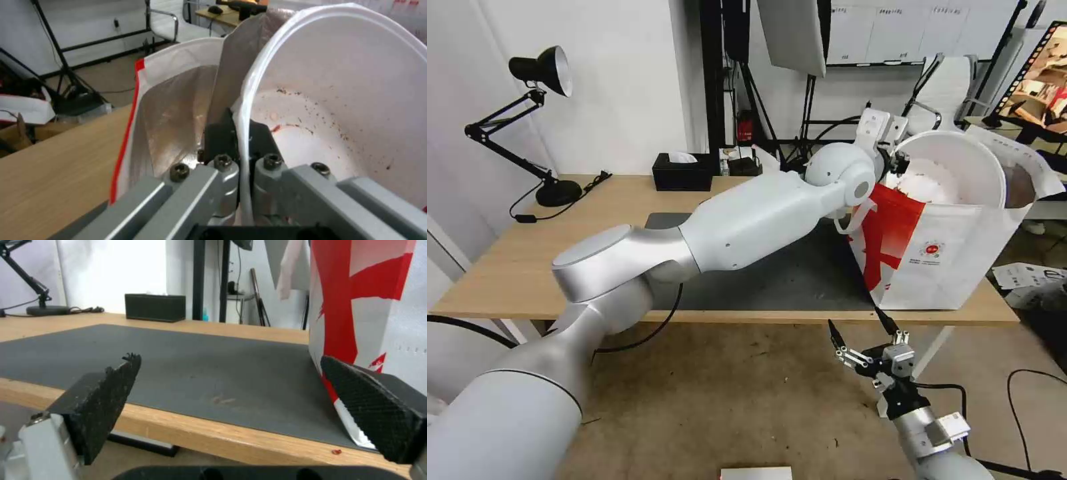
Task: Pick up the trash from the table and place it into the takeout bag.
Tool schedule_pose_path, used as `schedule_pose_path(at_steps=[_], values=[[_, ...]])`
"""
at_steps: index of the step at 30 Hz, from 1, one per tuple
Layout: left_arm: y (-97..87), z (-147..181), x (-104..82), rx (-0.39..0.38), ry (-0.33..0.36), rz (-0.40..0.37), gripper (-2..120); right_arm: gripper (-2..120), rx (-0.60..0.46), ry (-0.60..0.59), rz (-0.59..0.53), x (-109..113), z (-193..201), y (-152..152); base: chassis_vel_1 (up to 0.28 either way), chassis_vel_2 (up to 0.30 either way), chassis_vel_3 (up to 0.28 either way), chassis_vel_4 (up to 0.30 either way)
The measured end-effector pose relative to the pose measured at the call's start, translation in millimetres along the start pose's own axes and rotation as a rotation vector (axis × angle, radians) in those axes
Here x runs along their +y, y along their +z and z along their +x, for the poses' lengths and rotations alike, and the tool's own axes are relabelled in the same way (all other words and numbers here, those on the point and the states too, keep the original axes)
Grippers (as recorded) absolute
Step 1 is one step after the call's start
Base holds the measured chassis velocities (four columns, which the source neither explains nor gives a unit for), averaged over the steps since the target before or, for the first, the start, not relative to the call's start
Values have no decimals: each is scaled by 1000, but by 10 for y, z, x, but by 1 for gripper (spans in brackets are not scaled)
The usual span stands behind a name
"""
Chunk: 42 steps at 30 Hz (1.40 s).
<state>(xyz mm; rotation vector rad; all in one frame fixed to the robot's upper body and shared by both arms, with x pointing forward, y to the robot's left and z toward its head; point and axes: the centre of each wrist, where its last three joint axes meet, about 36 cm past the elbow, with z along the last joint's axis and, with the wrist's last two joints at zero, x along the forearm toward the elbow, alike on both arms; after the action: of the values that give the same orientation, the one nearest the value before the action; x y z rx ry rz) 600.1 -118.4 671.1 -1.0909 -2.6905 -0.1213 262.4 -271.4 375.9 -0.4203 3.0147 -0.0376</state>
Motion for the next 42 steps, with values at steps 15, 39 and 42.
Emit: schedule_pose_path(at_steps=[15,39,42], values=[[-31,90,-7,113,25,16,48,100,0,0,0,0,0,0,0,0,0,0],[1105,2377,1235,-121,-296,41,100,100,0,0,0,0,0,0,0,0,0,0],[1499,2844,1408,-163,-371,49,100,100,0,0,0,0,0,0,0,0,0,0]])
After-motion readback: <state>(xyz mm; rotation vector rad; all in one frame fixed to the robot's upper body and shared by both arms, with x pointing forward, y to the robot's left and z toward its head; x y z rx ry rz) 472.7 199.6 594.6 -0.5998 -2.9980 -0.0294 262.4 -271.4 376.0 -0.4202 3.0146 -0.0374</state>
